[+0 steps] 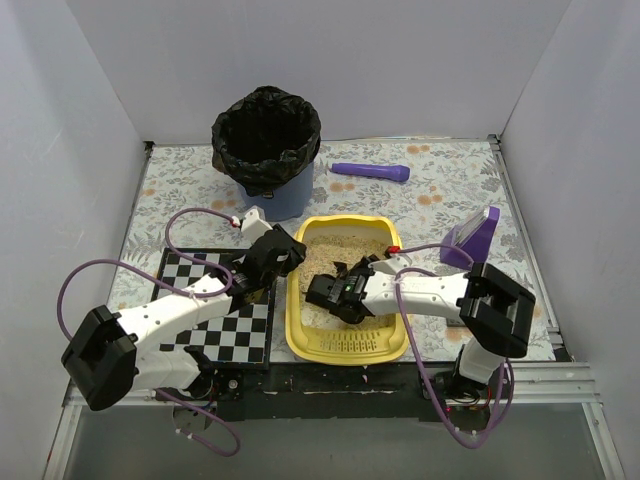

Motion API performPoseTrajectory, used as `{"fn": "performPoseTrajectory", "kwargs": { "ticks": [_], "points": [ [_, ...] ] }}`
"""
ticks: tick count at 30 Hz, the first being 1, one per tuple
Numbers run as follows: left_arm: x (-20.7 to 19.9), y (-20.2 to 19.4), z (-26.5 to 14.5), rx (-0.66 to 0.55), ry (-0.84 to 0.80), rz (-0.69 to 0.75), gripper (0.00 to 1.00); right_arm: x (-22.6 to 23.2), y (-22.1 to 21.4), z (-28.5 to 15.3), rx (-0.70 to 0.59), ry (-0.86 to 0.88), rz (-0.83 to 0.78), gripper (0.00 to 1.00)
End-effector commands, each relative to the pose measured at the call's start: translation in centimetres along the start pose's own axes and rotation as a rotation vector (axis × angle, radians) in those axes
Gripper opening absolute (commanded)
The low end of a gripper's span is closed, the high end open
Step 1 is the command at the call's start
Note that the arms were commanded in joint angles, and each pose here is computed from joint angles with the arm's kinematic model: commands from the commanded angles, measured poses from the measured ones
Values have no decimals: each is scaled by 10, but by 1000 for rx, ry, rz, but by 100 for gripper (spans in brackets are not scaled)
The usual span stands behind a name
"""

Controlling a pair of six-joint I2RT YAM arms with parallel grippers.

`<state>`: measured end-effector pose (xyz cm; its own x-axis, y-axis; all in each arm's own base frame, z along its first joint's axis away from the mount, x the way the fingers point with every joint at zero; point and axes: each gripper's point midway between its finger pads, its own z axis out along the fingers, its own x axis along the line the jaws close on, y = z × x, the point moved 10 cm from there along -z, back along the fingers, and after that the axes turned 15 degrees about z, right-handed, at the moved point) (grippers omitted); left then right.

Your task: Clean the litter box

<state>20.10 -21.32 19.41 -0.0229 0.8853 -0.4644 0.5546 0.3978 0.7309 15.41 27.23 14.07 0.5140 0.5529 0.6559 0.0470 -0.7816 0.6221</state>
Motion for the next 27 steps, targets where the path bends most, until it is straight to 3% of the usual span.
{"fn": "performPoseTrajectory", "kwargs": {
  "ticks": [1,9,23,27],
  "points": [
    [7,-16,-8,101,-4,-41,0,-48,-31,16,121,-261,100,1],
    [4,-13,-3,97,11,-17,0,-57,-22,2,418,-139,333,1],
    [0,3,-13,39,10,8,0,-50,-4,-2,433,-68,470,1],
    [-1,5,-14,39,7,31,6,-48,2,-2,415,-43,525,1]
  ]
}}
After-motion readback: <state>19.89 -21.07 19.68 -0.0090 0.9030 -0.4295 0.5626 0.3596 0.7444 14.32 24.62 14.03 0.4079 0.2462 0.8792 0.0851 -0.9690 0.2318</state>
